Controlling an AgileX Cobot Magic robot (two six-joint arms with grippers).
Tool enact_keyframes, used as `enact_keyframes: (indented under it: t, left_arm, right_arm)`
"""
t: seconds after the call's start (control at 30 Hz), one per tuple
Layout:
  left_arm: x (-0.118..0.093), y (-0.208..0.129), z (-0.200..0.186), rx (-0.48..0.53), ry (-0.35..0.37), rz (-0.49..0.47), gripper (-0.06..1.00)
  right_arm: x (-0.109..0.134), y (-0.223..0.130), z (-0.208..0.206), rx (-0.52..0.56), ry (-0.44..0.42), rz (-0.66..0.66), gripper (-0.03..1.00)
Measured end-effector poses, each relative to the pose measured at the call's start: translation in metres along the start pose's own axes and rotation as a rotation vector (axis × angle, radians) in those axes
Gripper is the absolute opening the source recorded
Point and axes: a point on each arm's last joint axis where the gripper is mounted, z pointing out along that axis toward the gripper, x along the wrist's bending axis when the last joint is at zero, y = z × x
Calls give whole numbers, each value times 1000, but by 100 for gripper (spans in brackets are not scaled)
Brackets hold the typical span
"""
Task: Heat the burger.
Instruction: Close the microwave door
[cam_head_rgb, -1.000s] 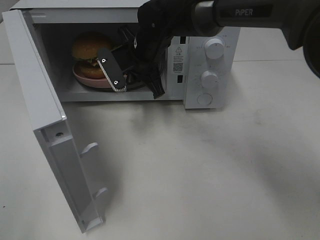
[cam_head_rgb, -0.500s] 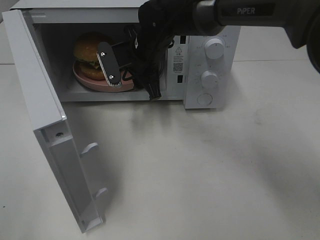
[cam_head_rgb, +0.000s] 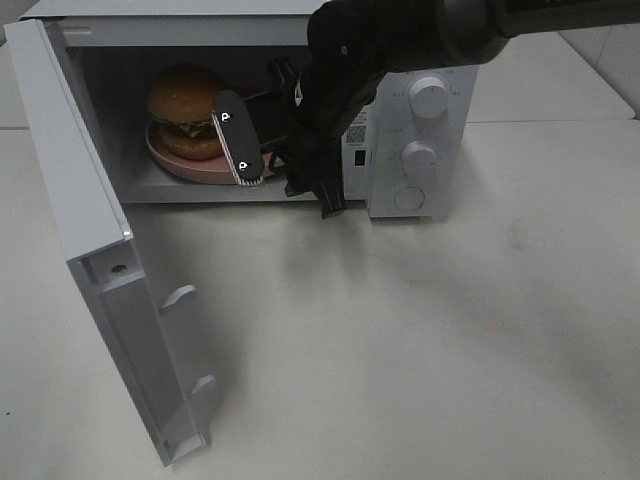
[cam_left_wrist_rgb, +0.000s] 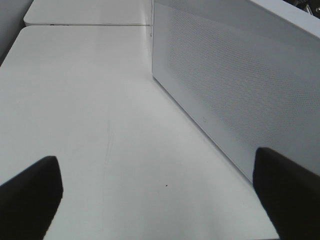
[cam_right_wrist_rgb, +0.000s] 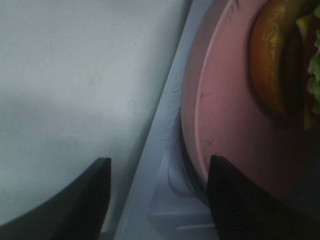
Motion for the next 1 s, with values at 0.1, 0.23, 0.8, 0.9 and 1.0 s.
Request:
enact_keyframes:
  t: [0.1, 0.23, 0.8, 0.9, 1.0]
  left_arm:
    - [0, 0, 0, 0, 0, 0, 97]
    - [0, 0, 0, 0, 0, 0, 97]
    - [0, 0, 0, 0, 0, 0, 97]
    - [0, 0, 0, 0, 0, 0, 97]
    - [0, 0, 0, 0, 0, 0, 97]
  right_arm:
    - [7, -2, -9, -6, -6, 84, 60]
    - [8, -4, -26, -20, -59, 244, 74]
    - [39, -18, -72, -2, -61, 420, 79]
    - [46, -20, -82, -4, -62, 469, 78]
    - [57, -24, -93, -4, -56, 565, 77]
